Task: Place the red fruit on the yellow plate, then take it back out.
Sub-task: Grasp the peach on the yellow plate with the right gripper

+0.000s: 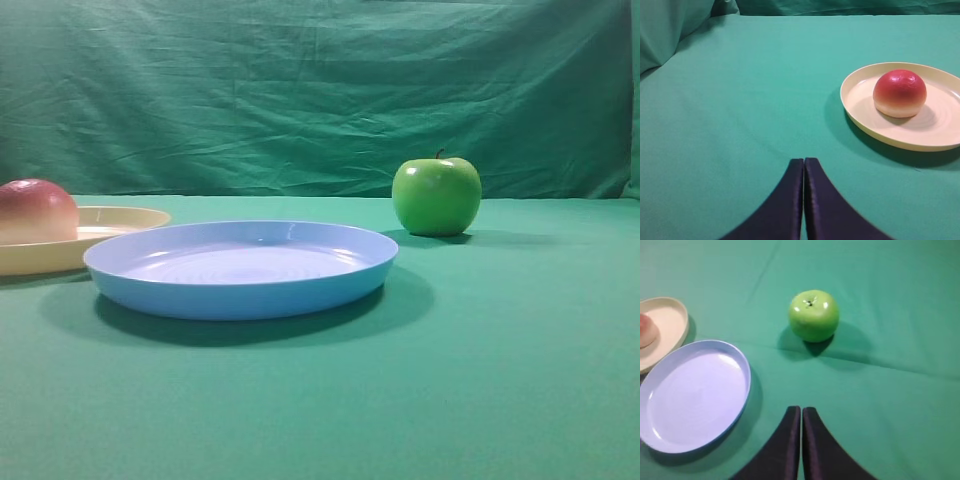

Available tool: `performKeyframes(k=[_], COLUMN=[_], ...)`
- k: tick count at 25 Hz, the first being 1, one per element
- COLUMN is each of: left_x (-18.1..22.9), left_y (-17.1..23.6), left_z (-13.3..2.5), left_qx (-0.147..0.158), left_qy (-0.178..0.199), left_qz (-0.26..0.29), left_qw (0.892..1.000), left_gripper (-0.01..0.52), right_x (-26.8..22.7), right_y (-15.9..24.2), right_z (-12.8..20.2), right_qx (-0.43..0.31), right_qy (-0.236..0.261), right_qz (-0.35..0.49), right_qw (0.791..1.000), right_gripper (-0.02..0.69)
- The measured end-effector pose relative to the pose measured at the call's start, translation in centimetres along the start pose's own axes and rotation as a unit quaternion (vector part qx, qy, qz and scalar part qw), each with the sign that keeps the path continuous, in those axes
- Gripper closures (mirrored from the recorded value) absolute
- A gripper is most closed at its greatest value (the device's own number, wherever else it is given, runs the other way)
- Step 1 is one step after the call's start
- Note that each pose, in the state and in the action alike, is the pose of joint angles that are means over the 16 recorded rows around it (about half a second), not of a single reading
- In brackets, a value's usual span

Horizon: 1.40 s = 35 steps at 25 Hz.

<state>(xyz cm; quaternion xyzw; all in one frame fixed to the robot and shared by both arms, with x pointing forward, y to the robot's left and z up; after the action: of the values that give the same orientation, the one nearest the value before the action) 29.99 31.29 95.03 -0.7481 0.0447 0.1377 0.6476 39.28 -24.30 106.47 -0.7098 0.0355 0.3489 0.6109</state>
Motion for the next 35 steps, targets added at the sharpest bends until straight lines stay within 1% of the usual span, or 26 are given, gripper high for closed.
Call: performKeyframes(k=[4, 8, 16, 22, 30, 35], left_x=[0.0, 0.0, 0.0, 0.0, 0.0, 0.0], left_y=[0.0, 0.0, 0.0, 0.0, 0.0, 0.0], left_z=[0.0, 0.0, 0.0, 0.0, 0.0, 0.0], left_qx=[0.000, 0.000, 0.000, 0.000, 0.000, 0.000], left_qy=[0.000, 0.000, 0.000, 0.000, 0.000, 0.000], left_qz=[0.000, 0.000, 0.000, 0.000, 0.000, 0.000], left_qw=[1.000, 1.000, 1.000, 1.000, 1.000, 1.000], left_gripper=[0.514, 0.514, 0.514, 0.514, 0.514, 0.514], right_x=[2.9, 6.3, 12.7, 16.2, 19.8, 22.2], right_y=[-2.2, -4.0, -6.4, -8.1, -10.3, -11.6], right_z=[1.1, 2.9, 7.7, 10.8, 13.3, 14.5], right_qx=[-0.017, -0.046, -0.103, -0.119, -0.092, -0.078], right_qy=[-0.058, -0.112, -0.187, -0.216, -0.231, -0.251], right_qz=[0.038, 0.068, 0.101, 0.093, 0.059, 0.052], right_qw=[0.997, 0.990, 0.972, 0.965, 0.967, 0.963], right_gripper=[0.665, 0.665, 0.665, 0.665, 0.665, 0.665])
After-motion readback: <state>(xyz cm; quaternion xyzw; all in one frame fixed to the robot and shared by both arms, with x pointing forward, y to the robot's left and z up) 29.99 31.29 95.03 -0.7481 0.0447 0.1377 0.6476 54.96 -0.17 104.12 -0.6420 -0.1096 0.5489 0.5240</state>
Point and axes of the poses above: a point on each arm's last joint axis where the gripper is mounted, x pointing out along that axis toward the gripper, z along the wrist's bending axis when the last joint is at zero, y = z × x, the point moved 1 cm from there along x, pointing out along that axis toward the gripper, and after that the axes turned 8 degrees about -x, right-handed, at the moved point
